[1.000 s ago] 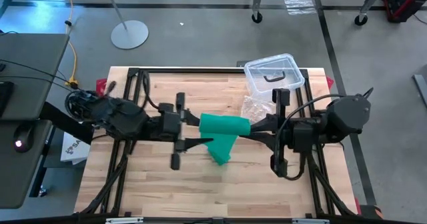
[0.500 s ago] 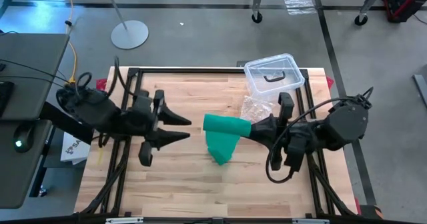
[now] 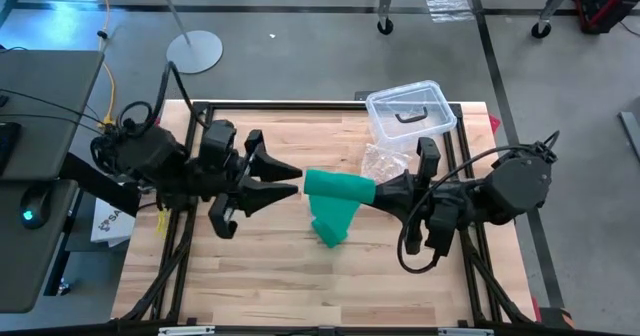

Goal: Roll bandage
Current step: Roll the green bandage

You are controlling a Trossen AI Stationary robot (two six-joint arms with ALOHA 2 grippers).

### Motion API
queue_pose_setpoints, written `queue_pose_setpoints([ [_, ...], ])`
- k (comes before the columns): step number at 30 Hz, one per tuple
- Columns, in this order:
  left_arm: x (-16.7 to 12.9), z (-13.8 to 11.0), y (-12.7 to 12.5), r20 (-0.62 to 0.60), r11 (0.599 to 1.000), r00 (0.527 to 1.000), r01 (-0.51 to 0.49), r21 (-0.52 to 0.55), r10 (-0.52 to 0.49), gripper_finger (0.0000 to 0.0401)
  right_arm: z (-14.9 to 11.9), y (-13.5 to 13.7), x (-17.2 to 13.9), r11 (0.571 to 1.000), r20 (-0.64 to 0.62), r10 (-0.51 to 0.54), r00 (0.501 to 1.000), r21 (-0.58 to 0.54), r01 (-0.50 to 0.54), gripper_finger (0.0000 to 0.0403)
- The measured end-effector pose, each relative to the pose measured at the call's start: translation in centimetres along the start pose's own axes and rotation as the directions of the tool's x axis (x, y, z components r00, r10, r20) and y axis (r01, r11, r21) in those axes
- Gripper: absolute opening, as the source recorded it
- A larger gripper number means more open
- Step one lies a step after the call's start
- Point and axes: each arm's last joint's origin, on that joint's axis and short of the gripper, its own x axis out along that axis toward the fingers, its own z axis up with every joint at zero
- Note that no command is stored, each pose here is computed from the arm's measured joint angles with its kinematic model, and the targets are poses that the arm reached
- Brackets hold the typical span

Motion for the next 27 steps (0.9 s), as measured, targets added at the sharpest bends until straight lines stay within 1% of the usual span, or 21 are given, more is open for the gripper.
queue_pose_setpoints([
  [4, -0.1, -0.2, -0.3, -0.010, 1.000, 1.000, 0.018, 0.018, -0.018, 0.0154, 0.0, 0.0, 0.0, 1.000, 0.000, 0.000, 1.000, 0.002, 0.000, 0.0002],
  [7, 0.2, -0.3, -0.3, -0.003, 1.000, 1.000, 0.006, -0.011, -0.006, 0.0148, 0.0, 0.0, 0.0, 1.000, 0.000, 0.000, 1.000, 0.003, 0.000, 0.0002],
  [14, 2.1, -1.3, 0.1, 0.019, 0.997, 1.000, -0.015, -0.081, 0.016, 0.0133, 0.0, 0.0, 0.0, 1.000, -0.002, 0.001, 1.000, 0.024, -0.001, 0.0003],
  [21, 2.6, -1.2, 0.8, 0.032, 0.993, 0.999, -0.036, -0.109, 0.040, 0.0121, -0.1, 0.0, 0.0, 1.000, -0.007, -0.003, 1.000, 0.029, 0.003, 0.0003],
  [24, 2.6, -1.1, 0.9, 0.033, 0.993, 0.998, -0.042, -0.108, 0.046, 0.0099, -0.1, 0.0, 0.0, 0.999, -0.007, -0.003, 1.000, 0.037, 0.004, 0.0003],
  [27, 2.8, -1.3, 1.2, 0.016, 0.994, 0.998, -0.052, -0.097, 0.054, 0.0059, -0.1, 0.0, 0.0, 0.998, -0.008, -0.003, 1.000, 0.068, 0.003, 0.0003],
])
